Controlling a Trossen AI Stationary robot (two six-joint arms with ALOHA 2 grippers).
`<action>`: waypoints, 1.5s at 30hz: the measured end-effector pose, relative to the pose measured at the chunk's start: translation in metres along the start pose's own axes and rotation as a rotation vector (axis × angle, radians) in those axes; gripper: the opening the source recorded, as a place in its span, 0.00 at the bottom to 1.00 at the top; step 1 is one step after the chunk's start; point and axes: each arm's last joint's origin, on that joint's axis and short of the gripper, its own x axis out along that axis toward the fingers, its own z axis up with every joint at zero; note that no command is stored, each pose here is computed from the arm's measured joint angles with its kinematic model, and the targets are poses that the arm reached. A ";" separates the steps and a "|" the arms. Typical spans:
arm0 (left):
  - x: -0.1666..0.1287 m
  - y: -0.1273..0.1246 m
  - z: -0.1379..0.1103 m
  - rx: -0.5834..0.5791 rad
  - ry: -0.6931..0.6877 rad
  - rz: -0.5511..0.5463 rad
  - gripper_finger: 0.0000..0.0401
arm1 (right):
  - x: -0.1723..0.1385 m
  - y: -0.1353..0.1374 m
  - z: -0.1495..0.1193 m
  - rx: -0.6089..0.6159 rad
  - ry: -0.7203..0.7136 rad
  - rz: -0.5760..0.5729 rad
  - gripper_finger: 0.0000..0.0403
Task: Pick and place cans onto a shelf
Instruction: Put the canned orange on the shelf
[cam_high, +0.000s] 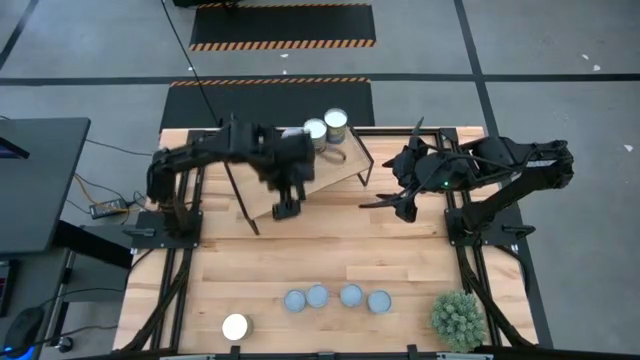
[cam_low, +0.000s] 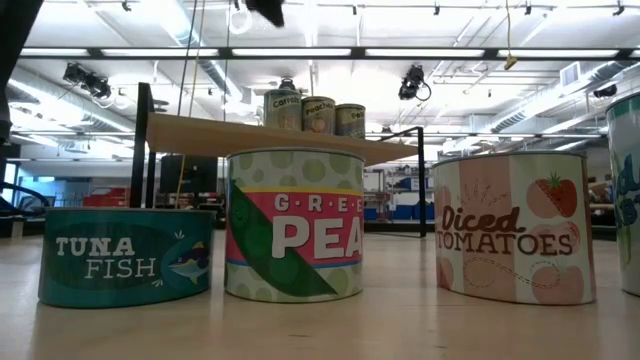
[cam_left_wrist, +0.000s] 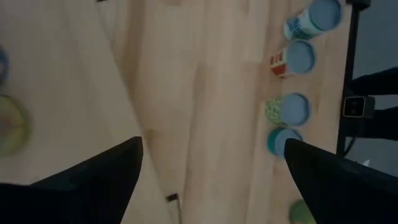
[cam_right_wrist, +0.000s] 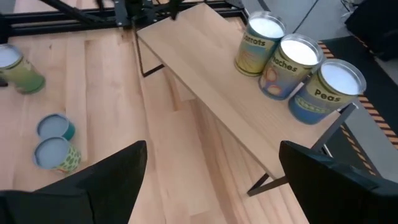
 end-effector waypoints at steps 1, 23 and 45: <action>0.001 -0.010 -0.001 0.002 0.002 0.006 0.99 | -0.001 0.001 0.000 -0.005 -0.001 0.006 0.93; 0.010 -0.204 -0.088 -0.343 -0.020 0.089 0.92 | -0.018 0.035 -0.005 -0.094 -0.062 0.152 0.93; 0.091 -0.261 -0.192 -0.477 0.266 0.201 0.94 | -0.024 0.045 -0.009 -0.099 -0.081 0.171 0.93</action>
